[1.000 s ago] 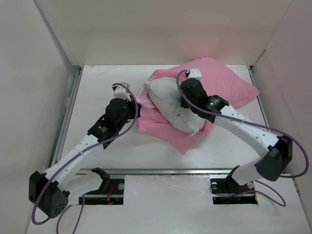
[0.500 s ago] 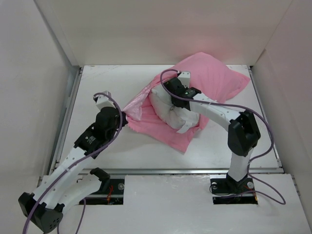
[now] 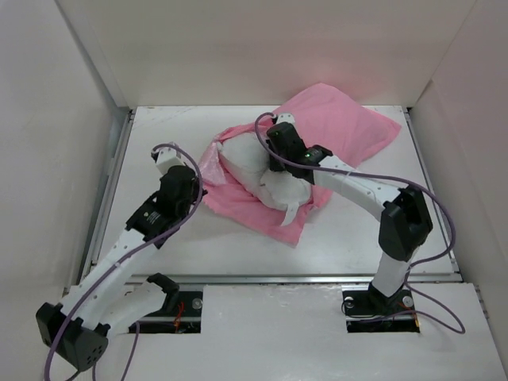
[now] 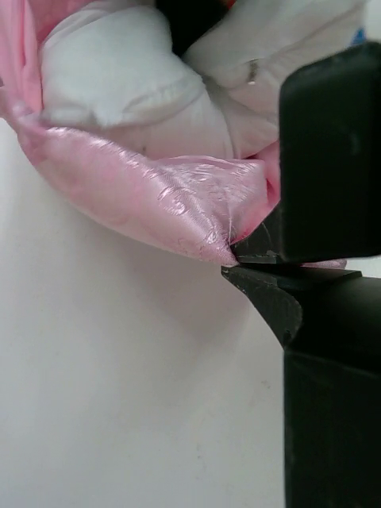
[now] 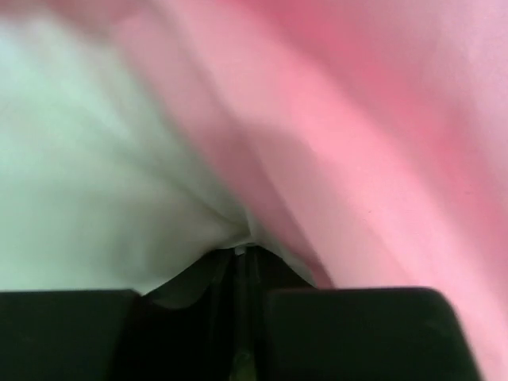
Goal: Put the pillow into the pillowcase
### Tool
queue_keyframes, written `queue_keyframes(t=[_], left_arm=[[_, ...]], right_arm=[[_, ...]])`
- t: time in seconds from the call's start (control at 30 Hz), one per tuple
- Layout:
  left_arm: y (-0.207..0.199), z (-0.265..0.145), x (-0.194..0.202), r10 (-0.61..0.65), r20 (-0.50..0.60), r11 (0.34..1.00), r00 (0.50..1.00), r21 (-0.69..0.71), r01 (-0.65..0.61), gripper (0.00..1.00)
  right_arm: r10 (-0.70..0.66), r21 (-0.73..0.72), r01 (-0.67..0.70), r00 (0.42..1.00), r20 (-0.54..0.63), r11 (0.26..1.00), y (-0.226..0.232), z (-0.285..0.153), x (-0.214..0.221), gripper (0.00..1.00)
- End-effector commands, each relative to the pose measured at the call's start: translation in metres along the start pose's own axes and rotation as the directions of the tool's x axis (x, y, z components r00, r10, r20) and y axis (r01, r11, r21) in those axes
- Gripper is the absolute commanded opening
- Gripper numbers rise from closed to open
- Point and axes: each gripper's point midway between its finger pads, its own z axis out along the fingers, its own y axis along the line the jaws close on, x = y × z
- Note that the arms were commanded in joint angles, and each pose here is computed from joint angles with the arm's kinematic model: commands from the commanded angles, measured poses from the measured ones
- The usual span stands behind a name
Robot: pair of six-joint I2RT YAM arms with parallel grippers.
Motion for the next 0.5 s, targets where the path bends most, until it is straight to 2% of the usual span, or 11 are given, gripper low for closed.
queue_keyframes(t=[0.0,0.03,0.07,0.17,0.2,0.27,0.3,0.33,0.37,0.43,0.47], left_arm=[[-0.006,0.017,-0.043,-0.014,0.129,0.998,0.991,-0.056,0.022,0.00],[-0.005,0.022,-0.046,-0.013,0.127,0.997,0.992,-0.072,0.022,0.00],[-0.002,0.030,-0.045,-0.002,0.124,0.996,0.992,-0.094,0.013,0.00],[0.018,0.057,-0.054,-0.029,0.130,0.986,0.991,-0.162,0.050,0.00],[0.035,0.067,-0.061,-0.049,0.142,0.976,0.989,-0.204,0.078,0.00],[0.047,0.073,-0.070,-0.082,0.139,0.969,0.987,-0.223,0.111,0.00],[0.056,0.075,-0.073,-0.099,0.144,0.960,0.985,-0.248,0.132,0.04],[0.071,0.077,-0.072,-0.106,0.134,0.947,0.985,-0.289,0.141,0.39],[0.074,0.076,-0.080,-0.113,0.152,0.943,0.982,-0.295,0.154,0.57],[0.087,0.073,-0.085,-0.118,0.161,0.933,0.980,-0.320,0.165,0.80],[0.086,0.070,-0.087,-0.115,0.156,0.940,0.981,-0.303,0.159,1.00]], right_arm=[[-0.116,-0.224,0.144,0.984,0.134,0.964,0.027,-0.025,-0.035,0.18],[-0.139,-0.322,0.180,0.980,0.145,0.929,0.040,-0.039,-0.036,0.23],[-0.139,-0.371,0.203,0.972,0.191,0.906,0.043,-0.063,-0.049,0.37],[-0.208,-0.490,0.319,0.941,0.268,0.812,0.056,-0.100,-0.054,0.61],[-0.230,-0.496,0.362,0.923,0.308,0.789,0.054,-0.115,-0.061,0.66],[-0.267,-0.490,0.395,0.912,0.311,0.777,0.056,-0.124,-0.057,0.71],[-0.284,-0.475,0.409,0.906,0.314,0.779,0.053,-0.124,-0.059,0.78],[-0.320,-0.457,0.433,0.897,0.307,0.777,0.050,-0.127,-0.057,0.79],[-0.348,-0.438,0.454,0.887,0.303,0.776,0.052,-0.124,-0.054,0.82],[-0.383,-0.403,0.490,0.867,0.319,0.773,0.055,-0.120,-0.060,0.83],[-0.417,-0.404,0.516,0.854,0.310,0.756,0.057,-0.119,-0.055,0.83]])
